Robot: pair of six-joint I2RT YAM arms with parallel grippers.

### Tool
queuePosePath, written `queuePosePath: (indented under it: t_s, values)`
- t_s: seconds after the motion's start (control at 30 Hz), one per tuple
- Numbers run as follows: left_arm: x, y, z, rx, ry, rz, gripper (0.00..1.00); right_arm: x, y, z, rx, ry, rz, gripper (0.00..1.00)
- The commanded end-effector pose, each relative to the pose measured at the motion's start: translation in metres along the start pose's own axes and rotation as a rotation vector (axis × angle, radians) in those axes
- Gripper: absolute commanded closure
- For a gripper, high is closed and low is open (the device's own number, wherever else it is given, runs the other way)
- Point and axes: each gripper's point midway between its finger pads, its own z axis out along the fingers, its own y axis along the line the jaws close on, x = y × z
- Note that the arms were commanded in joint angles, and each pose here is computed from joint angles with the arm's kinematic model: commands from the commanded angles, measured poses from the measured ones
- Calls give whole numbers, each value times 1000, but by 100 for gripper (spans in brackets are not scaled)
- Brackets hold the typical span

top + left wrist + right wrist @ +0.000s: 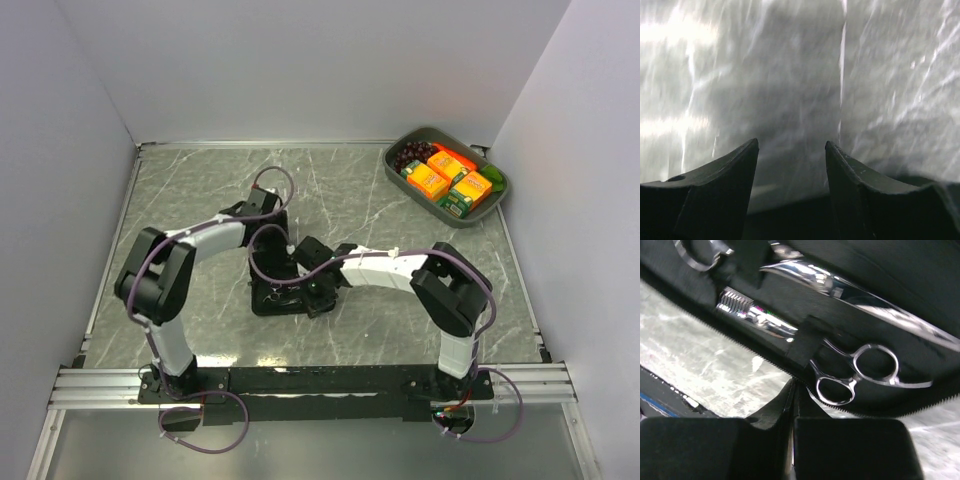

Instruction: Sort the hair-cutting tools

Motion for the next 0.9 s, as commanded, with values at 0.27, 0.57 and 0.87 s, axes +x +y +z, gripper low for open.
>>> queuePosePath:
  t_s: [0.27,0.57,0.87]
  values:
    - [83,32,-43,-50,92,-175,38,-26,-107,-17,371,-34,80,100]
    - [127,50,-55,-68,131,-284,38,-43,-114,-22,385,-47,71,100]
    - [161,52,-71,-30,173,-433,38,-42,-93,-18,273,-29,142,100]
